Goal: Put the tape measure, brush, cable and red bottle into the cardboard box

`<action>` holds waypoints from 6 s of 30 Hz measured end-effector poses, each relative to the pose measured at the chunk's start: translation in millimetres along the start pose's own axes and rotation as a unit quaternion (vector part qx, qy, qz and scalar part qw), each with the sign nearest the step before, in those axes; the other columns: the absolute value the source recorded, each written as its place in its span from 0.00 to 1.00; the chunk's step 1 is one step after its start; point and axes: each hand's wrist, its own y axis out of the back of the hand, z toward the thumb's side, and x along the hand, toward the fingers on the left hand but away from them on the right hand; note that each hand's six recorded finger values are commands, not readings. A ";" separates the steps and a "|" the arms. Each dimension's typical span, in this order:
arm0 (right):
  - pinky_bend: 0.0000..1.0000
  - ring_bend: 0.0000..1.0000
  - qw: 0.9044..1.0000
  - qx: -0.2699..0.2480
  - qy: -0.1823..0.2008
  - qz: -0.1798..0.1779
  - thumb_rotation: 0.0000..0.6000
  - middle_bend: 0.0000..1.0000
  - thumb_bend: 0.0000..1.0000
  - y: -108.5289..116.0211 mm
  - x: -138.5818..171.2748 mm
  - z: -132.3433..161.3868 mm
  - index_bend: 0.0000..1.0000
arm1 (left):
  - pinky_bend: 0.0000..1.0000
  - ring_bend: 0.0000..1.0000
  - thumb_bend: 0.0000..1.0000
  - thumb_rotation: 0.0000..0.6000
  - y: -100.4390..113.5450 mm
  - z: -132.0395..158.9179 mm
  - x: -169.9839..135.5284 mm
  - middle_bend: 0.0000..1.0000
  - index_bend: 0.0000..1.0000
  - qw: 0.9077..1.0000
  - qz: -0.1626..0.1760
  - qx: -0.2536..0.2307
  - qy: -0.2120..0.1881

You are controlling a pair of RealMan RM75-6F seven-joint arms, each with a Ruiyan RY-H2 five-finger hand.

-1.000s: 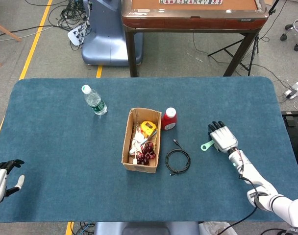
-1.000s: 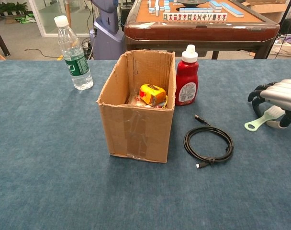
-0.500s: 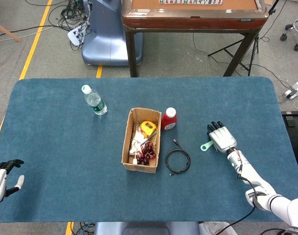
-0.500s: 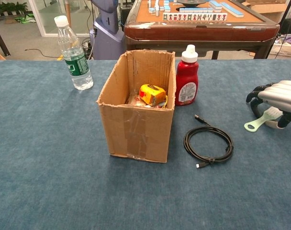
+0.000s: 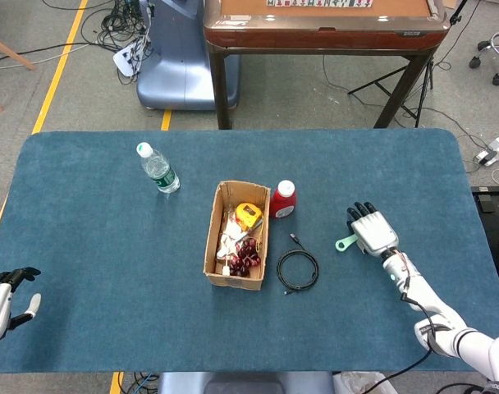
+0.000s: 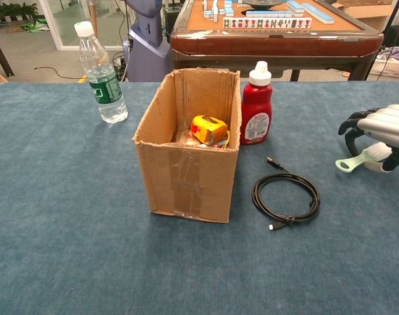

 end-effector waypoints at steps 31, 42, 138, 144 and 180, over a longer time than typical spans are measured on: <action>0.15 0.08 0.998 -0.026 0.013 -0.063 1.00 0.18 0.45 48.7 6.3 9.4 0.58 | 0.55 0.35 0.35 1.00 -0.5 0.0 0.1 0.41 0.34 1.000 -0.001 0.000 0.000; 0.15 0.08 0.998 -0.035 0.004 -0.056 1.00 0.25 0.46 44.3 8.3 6.4 0.64 | 0.55 0.35 0.35 1.00 -0.7 0.2 -0.1 0.41 0.34 1.000 -0.001 0.001 0.000; 0.23 0.24 0.960 0.015 0.161 -0.228 1.00 0.30 0.00 227.8 -22.5 208.6 0.11 | 0.55 0.35 0.35 1.00 9.2 -2.3 -4.0 0.41 0.34 1.000 0.008 -0.015 -0.001; 0.23 0.24 0.956 0.004 0.150 -0.252 1.00 0.30 0.00 239.6 -1.5 190.6 0.14 | 0.55 0.35 0.35 1.00 8.2 -2.6 -3.4 0.41 0.34 1.000 0.007 -0.013 0.000; 1.00 1.00 0.984 0.033 0.138 -0.111 1.00 1.00 0.26 110.2 72.1 98.7 0.54 | 0.55 0.35 0.35 1.00 1.6 -5.8 -0.3 0.41 0.34 1.000 -0.002 -0.003 0.011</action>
